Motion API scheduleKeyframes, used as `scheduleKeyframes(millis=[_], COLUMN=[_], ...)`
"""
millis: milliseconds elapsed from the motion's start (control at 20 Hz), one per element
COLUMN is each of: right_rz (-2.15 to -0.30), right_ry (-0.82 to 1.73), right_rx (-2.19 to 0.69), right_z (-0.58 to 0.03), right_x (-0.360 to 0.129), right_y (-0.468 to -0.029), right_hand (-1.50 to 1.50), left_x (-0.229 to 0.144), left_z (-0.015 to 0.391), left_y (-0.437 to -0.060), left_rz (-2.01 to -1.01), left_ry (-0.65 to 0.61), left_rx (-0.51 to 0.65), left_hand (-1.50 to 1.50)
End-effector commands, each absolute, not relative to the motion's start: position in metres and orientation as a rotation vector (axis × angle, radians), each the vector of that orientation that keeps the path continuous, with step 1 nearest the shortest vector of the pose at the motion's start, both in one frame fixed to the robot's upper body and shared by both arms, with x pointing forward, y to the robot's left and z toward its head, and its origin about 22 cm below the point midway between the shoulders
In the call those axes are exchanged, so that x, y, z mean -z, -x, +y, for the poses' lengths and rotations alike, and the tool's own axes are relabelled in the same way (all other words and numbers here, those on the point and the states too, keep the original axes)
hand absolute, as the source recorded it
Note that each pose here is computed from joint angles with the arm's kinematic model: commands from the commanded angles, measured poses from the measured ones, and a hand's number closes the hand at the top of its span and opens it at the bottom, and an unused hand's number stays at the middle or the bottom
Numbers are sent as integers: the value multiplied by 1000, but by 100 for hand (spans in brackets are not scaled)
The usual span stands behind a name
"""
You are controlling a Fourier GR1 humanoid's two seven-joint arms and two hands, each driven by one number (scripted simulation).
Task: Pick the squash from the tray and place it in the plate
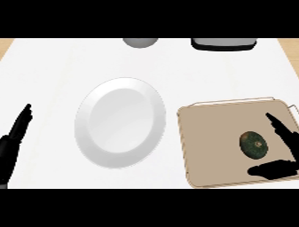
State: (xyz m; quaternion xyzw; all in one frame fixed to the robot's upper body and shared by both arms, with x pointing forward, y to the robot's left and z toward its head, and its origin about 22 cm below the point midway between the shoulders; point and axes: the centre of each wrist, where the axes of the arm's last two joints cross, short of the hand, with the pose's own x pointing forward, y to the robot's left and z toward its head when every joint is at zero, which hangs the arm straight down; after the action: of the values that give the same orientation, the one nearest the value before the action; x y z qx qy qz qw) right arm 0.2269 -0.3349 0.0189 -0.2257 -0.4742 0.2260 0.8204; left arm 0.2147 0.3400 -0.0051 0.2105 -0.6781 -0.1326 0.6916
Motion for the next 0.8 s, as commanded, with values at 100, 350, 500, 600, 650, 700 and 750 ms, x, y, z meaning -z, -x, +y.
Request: scheduleKeyframes(millis=[100, 350, 500, 600, 650, 700, 750], right_rz=[-981, -988, -1032, -1090, -1085, -1094, -1097], right_ry=[492, 466, 437, 433, 448, 440, 464], right_rx=[-473, -484, -479, -461, -482, -474, -466], right_z=[-331, -333, -337, -321, -328, -325, -324], right_x=[7, 12, 26, 9, 28, 19, 42], right_y=[-216, -244, -240, -242, -239, -262, -227], right_hand=[-150, -150, 150, 150, 150, 150, 150], left_x=[16, 22, 11, 5, 9, -3, 4], left_z=[336, 332, 332, 342, 330, 329, 338], left_y=[-215, -186, -221, -212, -205, -211, -214], left_rz=[-1527, -1524, -1514, -1529, -1516, -1504, -1513], left_ry=[-493, -461, -471, -481, -472, -489, -460], left_rx=[279, 277, 294, 293, 312, 305, 277], left_hand=[0, 0, 0, 0, 0, 0, 0])
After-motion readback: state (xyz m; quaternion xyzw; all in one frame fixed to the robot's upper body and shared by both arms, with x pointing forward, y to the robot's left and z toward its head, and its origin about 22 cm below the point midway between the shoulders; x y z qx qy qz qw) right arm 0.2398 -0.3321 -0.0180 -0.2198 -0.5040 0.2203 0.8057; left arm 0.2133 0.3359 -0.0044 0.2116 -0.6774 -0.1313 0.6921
